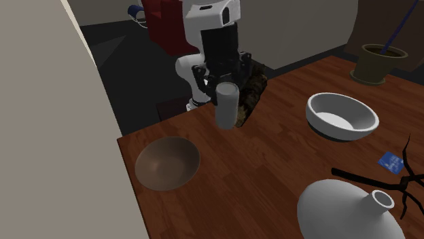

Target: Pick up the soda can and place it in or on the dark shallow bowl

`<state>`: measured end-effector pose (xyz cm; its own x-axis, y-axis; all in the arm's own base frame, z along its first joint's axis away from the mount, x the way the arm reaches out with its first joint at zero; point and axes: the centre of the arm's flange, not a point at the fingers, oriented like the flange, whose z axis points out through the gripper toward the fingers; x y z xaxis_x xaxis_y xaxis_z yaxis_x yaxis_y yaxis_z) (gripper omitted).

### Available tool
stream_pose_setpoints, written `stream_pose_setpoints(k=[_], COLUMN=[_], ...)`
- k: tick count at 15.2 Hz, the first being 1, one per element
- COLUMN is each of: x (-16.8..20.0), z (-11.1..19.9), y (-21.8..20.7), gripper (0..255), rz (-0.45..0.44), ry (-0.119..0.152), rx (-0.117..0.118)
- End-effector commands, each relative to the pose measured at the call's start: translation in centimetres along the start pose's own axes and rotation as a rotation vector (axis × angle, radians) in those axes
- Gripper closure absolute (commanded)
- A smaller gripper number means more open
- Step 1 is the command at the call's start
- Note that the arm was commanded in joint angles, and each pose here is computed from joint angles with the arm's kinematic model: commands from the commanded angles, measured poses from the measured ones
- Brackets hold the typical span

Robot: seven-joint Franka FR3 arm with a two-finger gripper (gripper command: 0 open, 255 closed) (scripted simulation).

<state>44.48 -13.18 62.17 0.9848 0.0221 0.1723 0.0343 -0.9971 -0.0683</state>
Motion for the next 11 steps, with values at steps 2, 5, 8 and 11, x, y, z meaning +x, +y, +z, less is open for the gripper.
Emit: stream_pose_setpoints(k=[2,5,8,11], x=[-0.4,-0.7,-1.0,-1.3], z=[-0.7,-1.3,-2.0,-2.7], y=[4.0,7.9,11.8,15.7], gripper=[255,255,255,255], rz=[-0.001,-0.001,-0.001,-0.001], ry=[0.000,0.000,0.000,0.000], rx=[0.000,0.000,0.000,0.000])
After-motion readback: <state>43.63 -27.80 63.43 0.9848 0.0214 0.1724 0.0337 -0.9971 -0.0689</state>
